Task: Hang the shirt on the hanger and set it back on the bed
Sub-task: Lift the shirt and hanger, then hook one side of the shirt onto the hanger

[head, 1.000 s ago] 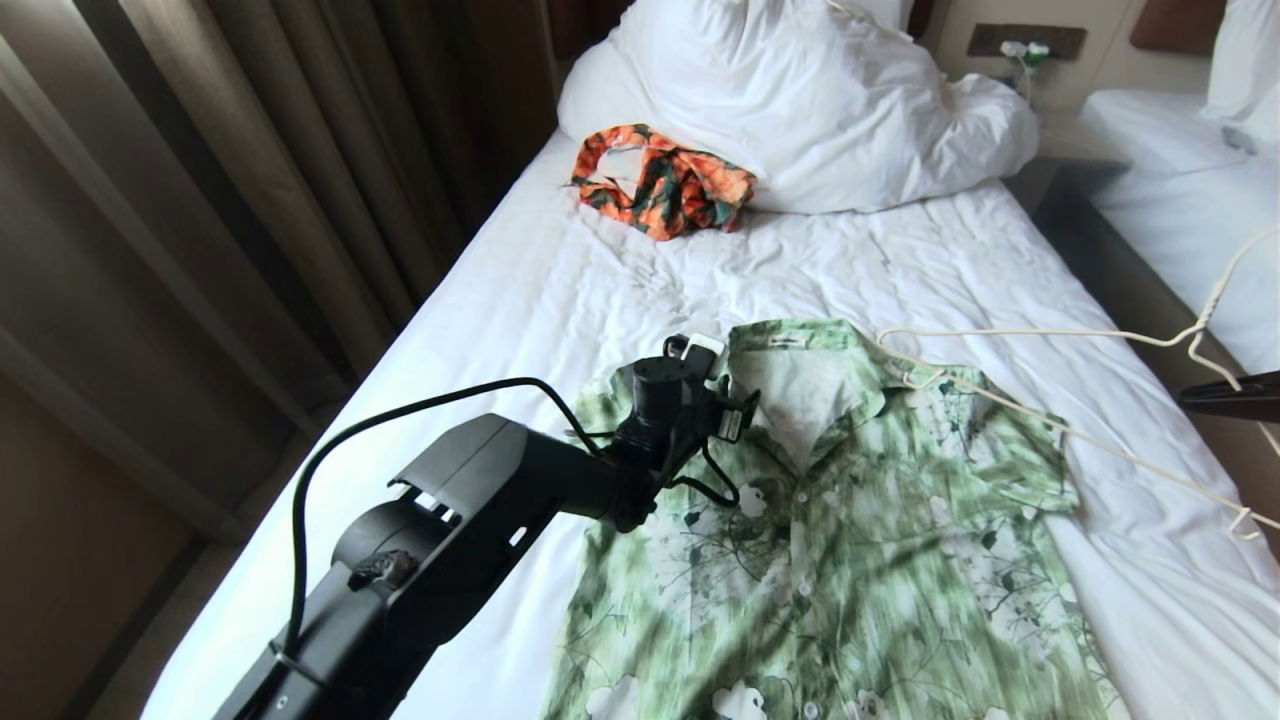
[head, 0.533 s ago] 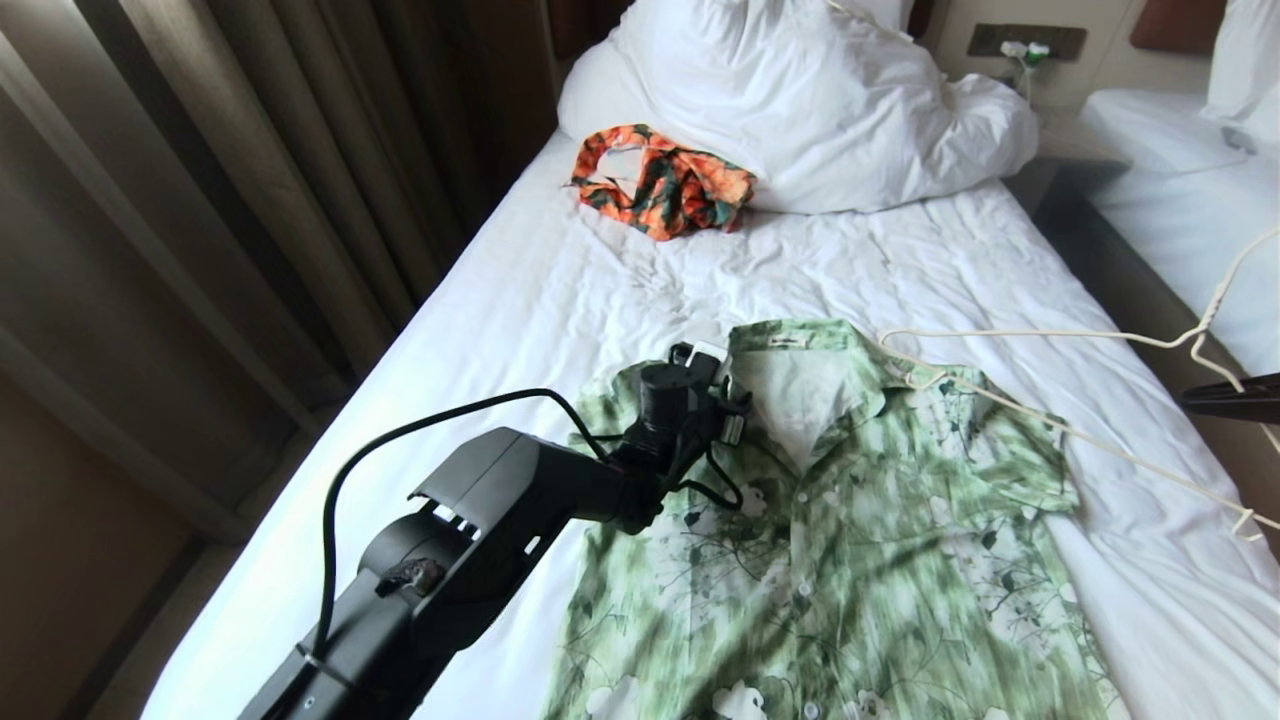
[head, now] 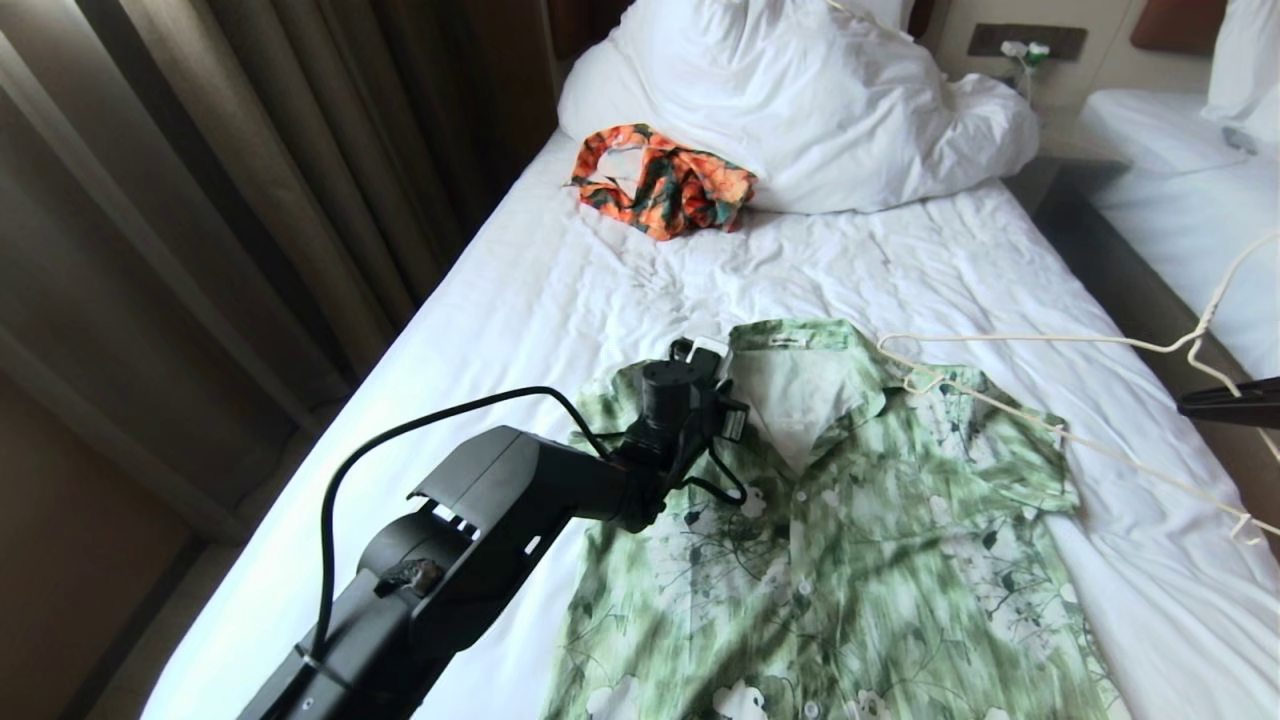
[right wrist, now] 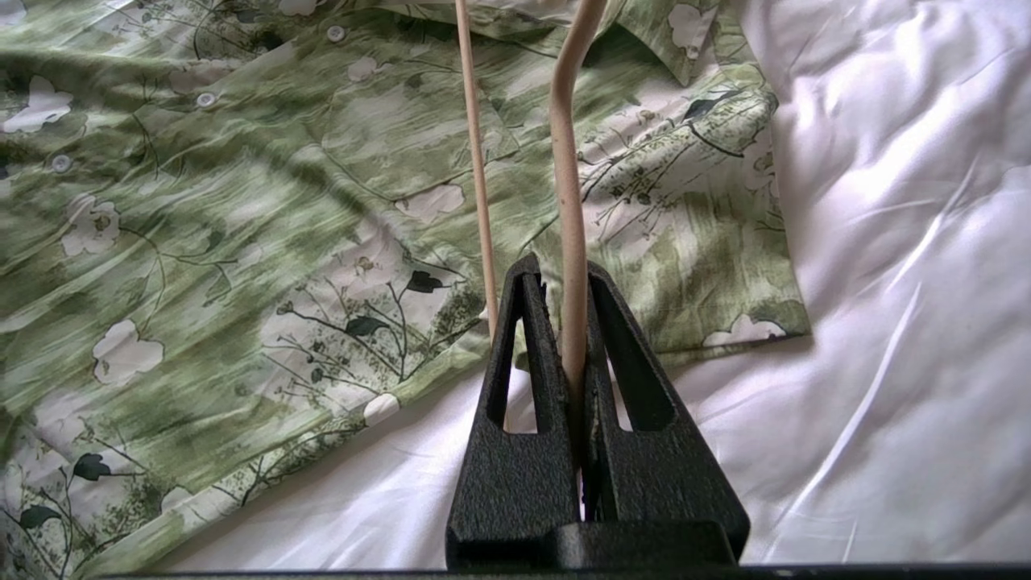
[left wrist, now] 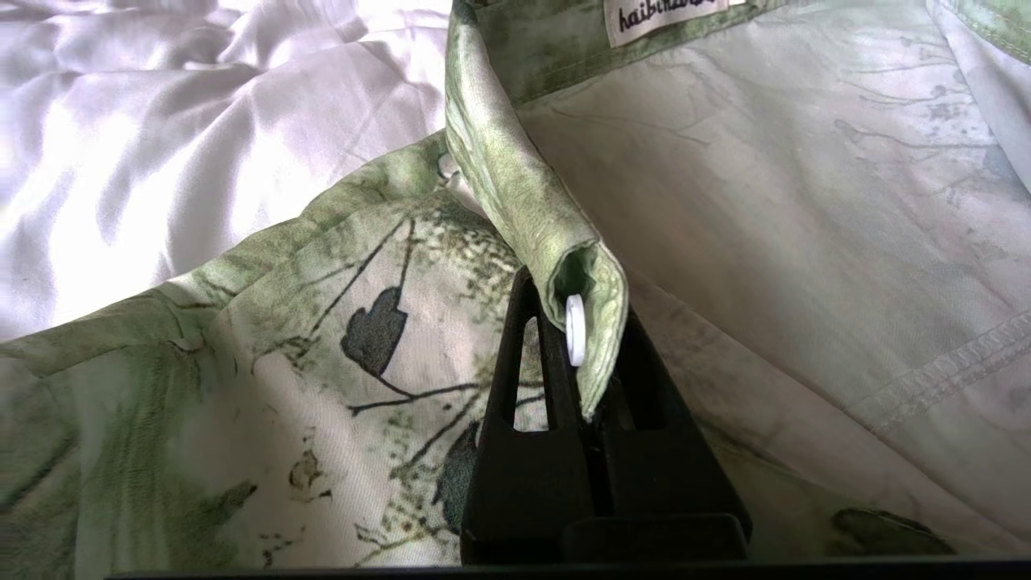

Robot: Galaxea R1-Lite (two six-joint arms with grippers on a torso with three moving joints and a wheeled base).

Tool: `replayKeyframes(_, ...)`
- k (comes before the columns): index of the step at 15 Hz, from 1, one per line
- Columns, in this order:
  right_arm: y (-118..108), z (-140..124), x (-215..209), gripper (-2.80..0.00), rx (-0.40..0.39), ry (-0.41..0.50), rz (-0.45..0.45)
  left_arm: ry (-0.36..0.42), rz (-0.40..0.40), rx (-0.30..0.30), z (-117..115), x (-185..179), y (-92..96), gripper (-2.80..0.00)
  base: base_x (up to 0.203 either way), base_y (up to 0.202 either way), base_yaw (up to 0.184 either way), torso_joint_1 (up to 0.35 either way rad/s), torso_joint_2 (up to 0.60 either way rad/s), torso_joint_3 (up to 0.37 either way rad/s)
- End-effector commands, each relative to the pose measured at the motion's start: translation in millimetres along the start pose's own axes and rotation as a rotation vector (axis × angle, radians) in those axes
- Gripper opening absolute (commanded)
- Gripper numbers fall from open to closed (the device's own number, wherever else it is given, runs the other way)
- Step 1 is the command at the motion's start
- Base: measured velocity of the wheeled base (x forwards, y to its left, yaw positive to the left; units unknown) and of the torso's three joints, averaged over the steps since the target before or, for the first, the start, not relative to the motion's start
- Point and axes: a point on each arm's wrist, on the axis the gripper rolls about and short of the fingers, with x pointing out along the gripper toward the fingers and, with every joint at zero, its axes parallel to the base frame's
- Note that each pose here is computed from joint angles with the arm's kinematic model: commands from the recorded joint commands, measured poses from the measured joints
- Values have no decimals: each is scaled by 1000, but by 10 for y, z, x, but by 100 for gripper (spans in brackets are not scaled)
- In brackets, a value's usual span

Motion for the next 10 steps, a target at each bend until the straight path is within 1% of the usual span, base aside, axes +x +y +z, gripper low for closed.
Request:
replayKeyframes(1, 9, -28, 13, -280, 7, -5, 8, -20, 20, -3, 120, -26, -17, -280, 0, 0, 0, 0, 0, 0)
replayKeyframes(3, 20, -46, 47, -280, 16, -5, 20, -38, 33, -7, 305, -90, -31, -280, 0, 0, 0, 0, 0, 0)
replayKeyframes(5, 33, -36, 92, -280, 15, -8, 35, -45, 28, -10, 544, -239, -40, -280, 0, 0, 0, 0, 0, 0)
replayKeyframes(10, 72, 54, 320, -280, 0, -21, 105, 5, -35, -15, 895, -783, -167, -280, 0, 0, 0, 0, 0, 0)
